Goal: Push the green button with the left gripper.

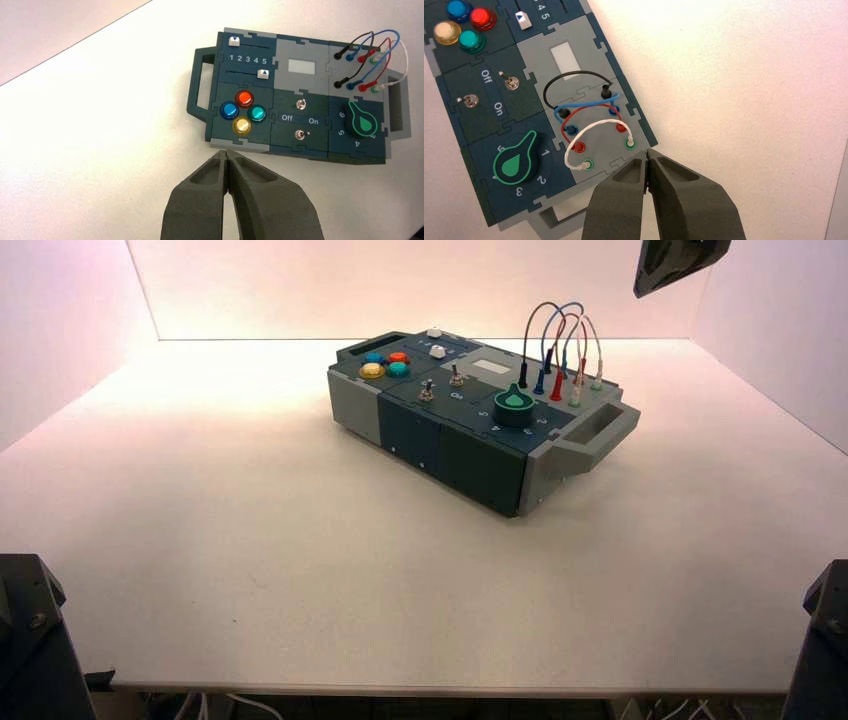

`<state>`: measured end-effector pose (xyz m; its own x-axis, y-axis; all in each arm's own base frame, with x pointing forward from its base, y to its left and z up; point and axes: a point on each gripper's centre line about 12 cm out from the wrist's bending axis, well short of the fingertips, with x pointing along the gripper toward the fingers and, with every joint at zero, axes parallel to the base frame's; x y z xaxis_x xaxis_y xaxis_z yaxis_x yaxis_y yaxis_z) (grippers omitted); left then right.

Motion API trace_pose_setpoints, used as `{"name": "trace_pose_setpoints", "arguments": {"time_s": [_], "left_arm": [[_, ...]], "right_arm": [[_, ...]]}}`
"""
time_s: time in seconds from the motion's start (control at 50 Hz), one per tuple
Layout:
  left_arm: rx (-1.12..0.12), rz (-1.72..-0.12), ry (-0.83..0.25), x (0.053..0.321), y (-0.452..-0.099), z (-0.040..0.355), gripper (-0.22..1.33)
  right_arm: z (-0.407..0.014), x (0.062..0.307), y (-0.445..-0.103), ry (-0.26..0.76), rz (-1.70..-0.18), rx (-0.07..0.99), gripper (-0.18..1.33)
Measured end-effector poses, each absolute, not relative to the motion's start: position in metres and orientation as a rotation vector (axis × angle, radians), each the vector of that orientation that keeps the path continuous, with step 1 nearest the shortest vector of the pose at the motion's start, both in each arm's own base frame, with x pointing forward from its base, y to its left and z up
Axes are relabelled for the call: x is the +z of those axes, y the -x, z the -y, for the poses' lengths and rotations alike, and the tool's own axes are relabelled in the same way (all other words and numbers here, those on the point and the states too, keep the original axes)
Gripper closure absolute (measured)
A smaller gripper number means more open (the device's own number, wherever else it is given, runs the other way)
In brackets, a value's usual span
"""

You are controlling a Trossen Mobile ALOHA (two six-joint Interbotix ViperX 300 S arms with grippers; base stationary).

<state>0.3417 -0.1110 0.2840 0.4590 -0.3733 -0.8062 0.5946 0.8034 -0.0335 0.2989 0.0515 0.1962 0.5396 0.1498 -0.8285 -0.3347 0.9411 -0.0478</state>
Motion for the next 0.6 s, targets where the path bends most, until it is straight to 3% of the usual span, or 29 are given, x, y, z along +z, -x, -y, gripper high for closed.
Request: {"name": "trace_pose_setpoints", "arguments": {"time_s": [0.6], "left_arm": [[-0.605, -0.929, -0.270, 0.2796, -0.3440, 0.1114, 1.27]], "right_arm": [[-0.0521, 0.1897, -0.3003, 0.211, -0.981, 0.293, 1.28]]}}
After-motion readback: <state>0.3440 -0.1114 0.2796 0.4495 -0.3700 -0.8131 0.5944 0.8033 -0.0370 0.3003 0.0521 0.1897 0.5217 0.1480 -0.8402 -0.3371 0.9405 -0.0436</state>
